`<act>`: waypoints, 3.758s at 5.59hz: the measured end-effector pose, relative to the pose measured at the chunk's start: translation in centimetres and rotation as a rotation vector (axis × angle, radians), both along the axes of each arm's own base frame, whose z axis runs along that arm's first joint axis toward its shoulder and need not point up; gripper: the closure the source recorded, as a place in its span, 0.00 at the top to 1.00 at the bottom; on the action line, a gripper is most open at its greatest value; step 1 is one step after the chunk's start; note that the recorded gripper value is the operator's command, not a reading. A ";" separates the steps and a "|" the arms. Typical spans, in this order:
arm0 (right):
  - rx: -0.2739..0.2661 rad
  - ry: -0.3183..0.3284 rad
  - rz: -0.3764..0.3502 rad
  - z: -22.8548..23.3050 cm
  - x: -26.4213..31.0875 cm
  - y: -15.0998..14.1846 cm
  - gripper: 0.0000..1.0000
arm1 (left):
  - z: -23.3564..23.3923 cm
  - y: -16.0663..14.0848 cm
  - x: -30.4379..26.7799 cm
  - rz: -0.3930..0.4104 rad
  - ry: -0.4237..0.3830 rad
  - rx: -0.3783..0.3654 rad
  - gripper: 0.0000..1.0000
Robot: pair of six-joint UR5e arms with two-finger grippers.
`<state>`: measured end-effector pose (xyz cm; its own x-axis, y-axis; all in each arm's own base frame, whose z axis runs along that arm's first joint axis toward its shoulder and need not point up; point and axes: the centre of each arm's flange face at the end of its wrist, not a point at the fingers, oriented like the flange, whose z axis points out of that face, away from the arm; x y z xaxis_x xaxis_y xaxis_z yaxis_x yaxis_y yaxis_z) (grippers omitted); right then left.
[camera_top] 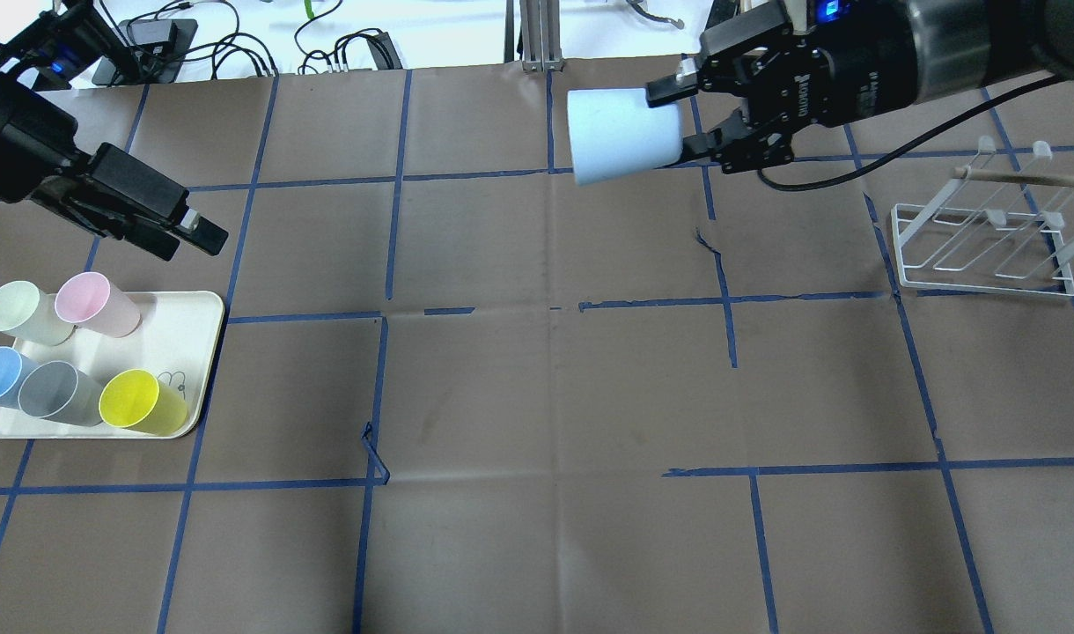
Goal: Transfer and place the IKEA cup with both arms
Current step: 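Carry the cup toward the left gripper while the left arm reaches toward it, then close the left gripper on the cup's open rim beside the right gripper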
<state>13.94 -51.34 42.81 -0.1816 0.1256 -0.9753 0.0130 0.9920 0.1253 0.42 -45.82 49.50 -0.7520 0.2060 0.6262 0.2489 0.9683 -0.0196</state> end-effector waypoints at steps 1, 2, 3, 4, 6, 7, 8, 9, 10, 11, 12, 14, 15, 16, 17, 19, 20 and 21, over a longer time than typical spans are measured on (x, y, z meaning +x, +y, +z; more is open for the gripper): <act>0.014 -0.099 -0.036 -2.3 3.3 1.0 0.10 | -0.9 0.7 0.6 0.082 0.144 0.058 0.99; 0.009 -0.139 -0.043 -3.3 5.3 1.6 0.11 | -1.9 0.9 0.2 0.147 0.284 0.102 0.99; -0.004 -0.149 -0.037 -3.5 6.1 1.8 0.11 | -2.8 0.5 -0.1 0.211 0.421 0.100 0.99; -0.012 -0.149 -0.028 -3.8 6.6 1.7 0.11 | -3.5 -0.3 0.1 0.261 0.505 0.078 0.99; -0.019 -0.149 -0.017 -4.2 7.1 1.6 0.11 | -3.8 -2.0 -2.6 0.312 0.595 0.094 0.97; -0.019 -0.149 -0.016 -4.2 7.1 1.6 0.11 | -3.5 -2.5 -6.2 0.297 0.621 0.128 0.96; -0.018 -0.149 -0.016 -4.2 7.1 1.6 0.11 | -3.2 -2.7 -9.5 0.264 0.643 0.137 0.94; -0.016 -0.150 -0.018 -4.2 7.1 1.6 0.11 | -3.1 -2.5 -11.8 0.229 0.648 0.142 0.94; -0.016 -0.152 -0.020 -4.3 7.1 1.5 0.11 | -3.2 -2.3 -13.1 0.199 0.645 0.142 0.94; -0.014 -0.153 -0.021 -4.3 7.1 1.5 0.12 | -3.3 -2.5 -13.5 0.180 0.640 0.126 0.94; -0.012 -0.154 -0.023 -4.3 7.1 1.5 0.12 | -3.6 -3.0 -13.6 0.172 0.637 0.113 0.94; -0.009 -0.155 -0.024 -4.2 7.1 1.5 0.12 | -3.8 -3.7 -14.1 0.166 0.635 0.104 0.94; -0.008 -0.155 -0.024 -4.3 7.1 1.5 0.12 | -3.6 -3.8 -14.5 0.165 0.634 0.107 0.94; -0.007 -0.155 -0.024 -4.3 7.1 1.5 0.12 | -3.3 -3.9 -14.8 0.163 0.630 0.106 0.78; -0.008 -0.156 -0.024 -4.2 7.1 1.5 0.12 | -3.2 -3.9 -15.0 0.158 0.626 0.101 0.38; -0.007 -0.156 -0.025 -4.2 7.1 1.5 0.13 | -3.1 -3.9 -15.2 0.155 0.623 0.101 0.13; -0.008 -0.156 -0.024 -4.2 7.1 1.5 0.13 | -3.0 -3.9 -15.2 0.158 0.623 0.104 0.09; -0.008 -0.156 -0.025 -4.2 7.1 1.5 0.82 | -2.8 -3.8 -15.3 0.161 0.622 0.106 0.02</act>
